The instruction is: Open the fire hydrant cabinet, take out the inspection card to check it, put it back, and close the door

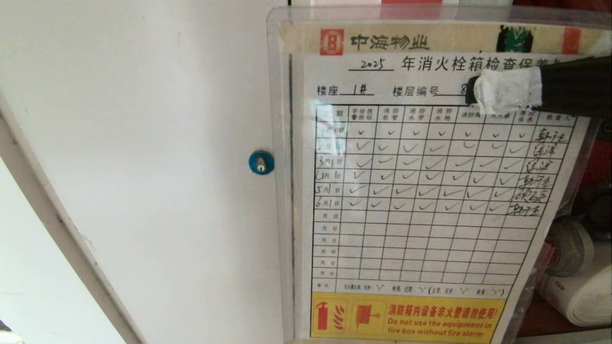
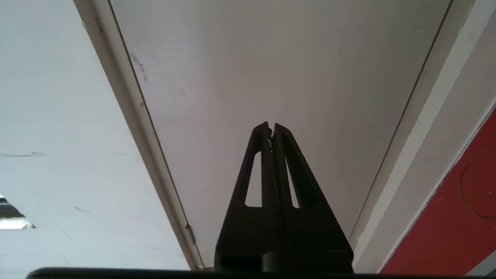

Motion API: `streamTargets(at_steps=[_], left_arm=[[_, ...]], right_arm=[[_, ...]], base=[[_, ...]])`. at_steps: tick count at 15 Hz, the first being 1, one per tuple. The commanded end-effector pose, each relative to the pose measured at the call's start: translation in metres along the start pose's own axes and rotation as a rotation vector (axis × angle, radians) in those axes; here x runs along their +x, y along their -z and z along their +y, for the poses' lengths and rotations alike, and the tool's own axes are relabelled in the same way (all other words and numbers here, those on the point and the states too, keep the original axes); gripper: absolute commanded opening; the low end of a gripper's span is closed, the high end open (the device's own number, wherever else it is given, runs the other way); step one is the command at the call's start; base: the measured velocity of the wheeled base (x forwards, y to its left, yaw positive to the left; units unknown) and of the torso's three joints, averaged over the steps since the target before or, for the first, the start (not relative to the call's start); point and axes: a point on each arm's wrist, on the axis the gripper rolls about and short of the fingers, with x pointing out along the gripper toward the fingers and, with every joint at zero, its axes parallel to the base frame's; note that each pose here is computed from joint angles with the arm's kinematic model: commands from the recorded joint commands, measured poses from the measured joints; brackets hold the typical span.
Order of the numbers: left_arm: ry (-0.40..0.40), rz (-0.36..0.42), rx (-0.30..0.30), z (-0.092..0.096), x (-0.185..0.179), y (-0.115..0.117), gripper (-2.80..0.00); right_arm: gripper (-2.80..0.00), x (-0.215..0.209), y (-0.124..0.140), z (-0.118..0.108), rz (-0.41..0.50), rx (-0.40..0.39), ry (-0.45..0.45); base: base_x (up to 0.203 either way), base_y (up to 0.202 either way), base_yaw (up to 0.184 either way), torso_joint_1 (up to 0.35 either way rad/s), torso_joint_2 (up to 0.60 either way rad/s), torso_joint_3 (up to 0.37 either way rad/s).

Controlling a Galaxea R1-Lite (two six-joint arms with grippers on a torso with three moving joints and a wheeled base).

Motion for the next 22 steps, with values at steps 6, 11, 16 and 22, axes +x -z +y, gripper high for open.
streamTargets(at_steps=[6,11,16,22], left_arm=[[0.000,0.006,0.000,0.000,0.001,0.002,-2.80],[0.001,0.007,0.000,0.000,0.001,0.002,-2.80],[0.000,0.005,0.000,0.000,0.000,0.002,-2.80],[0.000,0.007,0.000,0.000,0.001,0.002,-2.80]], right_arm=[[-2.80,0.016,-0.011,0.004,-0.010,-0.016,-0.053],[-2.80,0.019,-0.017,0.002,-0.011,-0.016,-0.051],[-2.80,0.017,-0.020,0.005,-0.020,-0.027,-0.052],[-2.80,0.012,-0.023,0.010,-0.031,-0.038,-0.053]], base=[[0.000,0.000,0.000,0.000,0.00,0.000],[0.000,0.000,0.000,0.000,0.00,0.000],[0.000,0.000,0.000,0.000,0.00,0.000],[0.000,0.000,0.000,0.000,0.00,0.000]])
